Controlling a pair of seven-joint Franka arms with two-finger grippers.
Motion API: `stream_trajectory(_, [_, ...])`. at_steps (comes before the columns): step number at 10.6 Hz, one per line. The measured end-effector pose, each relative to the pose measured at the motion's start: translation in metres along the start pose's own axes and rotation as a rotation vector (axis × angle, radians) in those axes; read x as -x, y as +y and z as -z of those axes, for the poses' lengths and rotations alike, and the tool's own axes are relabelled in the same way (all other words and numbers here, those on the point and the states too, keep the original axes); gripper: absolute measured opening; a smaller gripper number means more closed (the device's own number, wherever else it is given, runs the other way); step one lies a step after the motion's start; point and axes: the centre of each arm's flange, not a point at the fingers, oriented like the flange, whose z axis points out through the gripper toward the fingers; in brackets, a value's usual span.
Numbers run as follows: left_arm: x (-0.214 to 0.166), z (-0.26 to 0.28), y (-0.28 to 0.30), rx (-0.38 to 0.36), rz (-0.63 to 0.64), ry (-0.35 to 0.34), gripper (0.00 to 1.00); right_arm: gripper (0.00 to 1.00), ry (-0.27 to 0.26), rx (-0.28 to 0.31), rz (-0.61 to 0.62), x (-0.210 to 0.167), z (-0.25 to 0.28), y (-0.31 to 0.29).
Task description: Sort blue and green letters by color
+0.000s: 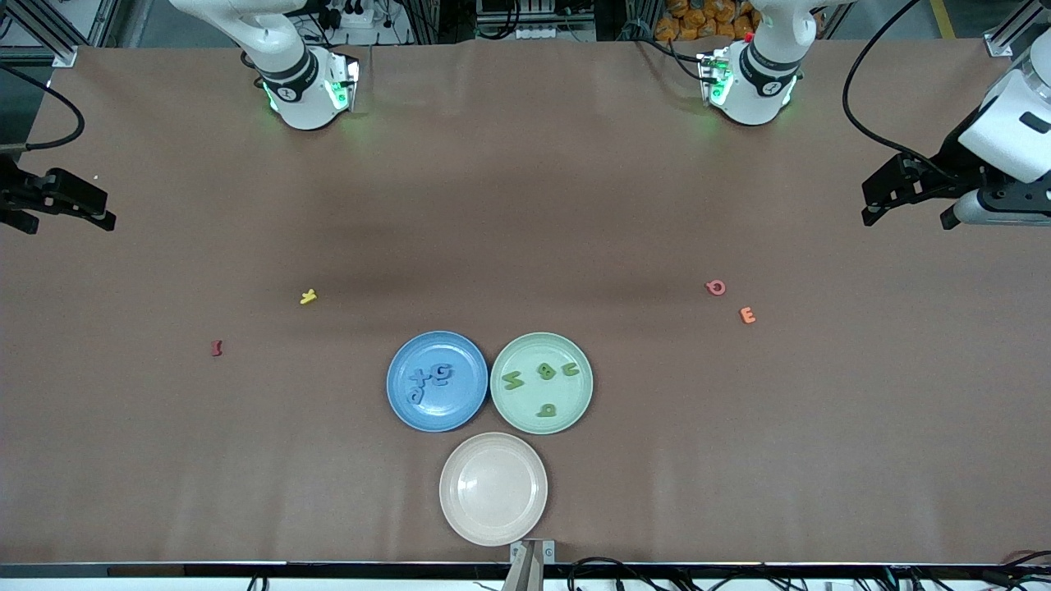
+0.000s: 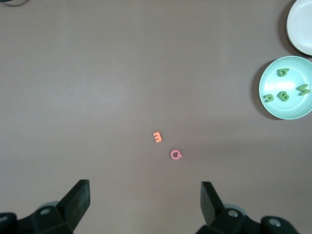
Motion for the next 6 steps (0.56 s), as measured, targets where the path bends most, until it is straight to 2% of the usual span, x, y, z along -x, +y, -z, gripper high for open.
stream_trajectory(6, [0.0,0.0006,0.0011,0.0,-0.002,0.001,1.0,1.0,-0.016,0.0,-0.013,-0.0022,-0.0065,0.0092])
